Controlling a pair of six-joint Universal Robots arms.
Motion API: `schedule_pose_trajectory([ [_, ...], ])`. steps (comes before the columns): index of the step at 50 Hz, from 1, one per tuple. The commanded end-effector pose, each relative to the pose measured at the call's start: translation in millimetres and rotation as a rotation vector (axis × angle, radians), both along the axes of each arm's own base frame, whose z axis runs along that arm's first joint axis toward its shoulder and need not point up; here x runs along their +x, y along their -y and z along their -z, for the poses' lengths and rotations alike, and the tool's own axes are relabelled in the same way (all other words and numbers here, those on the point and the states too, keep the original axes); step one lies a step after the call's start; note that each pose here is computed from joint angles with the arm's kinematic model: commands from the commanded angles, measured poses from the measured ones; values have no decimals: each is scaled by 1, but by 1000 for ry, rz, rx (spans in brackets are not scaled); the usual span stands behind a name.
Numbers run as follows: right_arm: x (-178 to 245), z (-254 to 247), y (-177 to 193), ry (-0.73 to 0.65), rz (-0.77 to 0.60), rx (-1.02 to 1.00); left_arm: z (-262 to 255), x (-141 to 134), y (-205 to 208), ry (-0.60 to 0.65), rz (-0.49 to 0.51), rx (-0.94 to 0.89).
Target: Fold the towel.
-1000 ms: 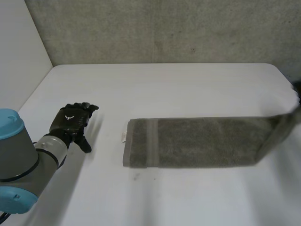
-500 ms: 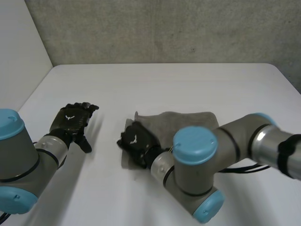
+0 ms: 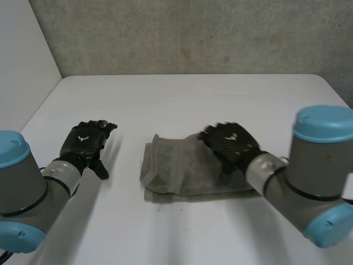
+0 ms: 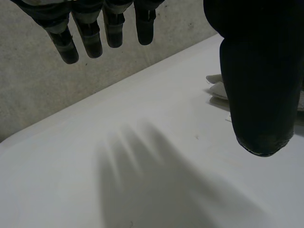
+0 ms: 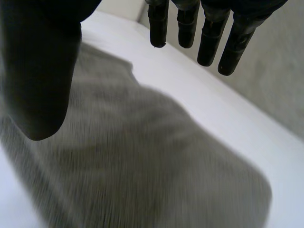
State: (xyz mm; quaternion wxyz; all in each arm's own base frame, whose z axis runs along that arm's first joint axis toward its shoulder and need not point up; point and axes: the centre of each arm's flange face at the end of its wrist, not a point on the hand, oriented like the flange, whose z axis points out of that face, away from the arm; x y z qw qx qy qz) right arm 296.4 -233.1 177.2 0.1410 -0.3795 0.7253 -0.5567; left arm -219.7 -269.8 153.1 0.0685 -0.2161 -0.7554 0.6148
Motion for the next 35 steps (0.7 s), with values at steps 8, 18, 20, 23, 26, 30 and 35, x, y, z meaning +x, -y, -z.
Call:
schedule_pose_trajectory([
  [8,-73,48,19,-46,211,69,2,-2,-2,1,7,5],
  [18,-84,55,32,-149,228,-18,3,-1,-3,5,8,3],
  [20,-85,50,36,-155,237,-50,3,-1,-3,5,8,3],
  [23,-85,32,45,-156,250,-141,3,-1,-3,5,6,2],
  [26,-70,13,46,-159,202,-243,3,-2,-4,5,8,2],
  [30,-37,-2,36,-157,95,-335,3,-2,-4,4,9,4],
  [35,41,-4,-10,-175,-190,-472,2,-3,-5,4,11,-1],
])
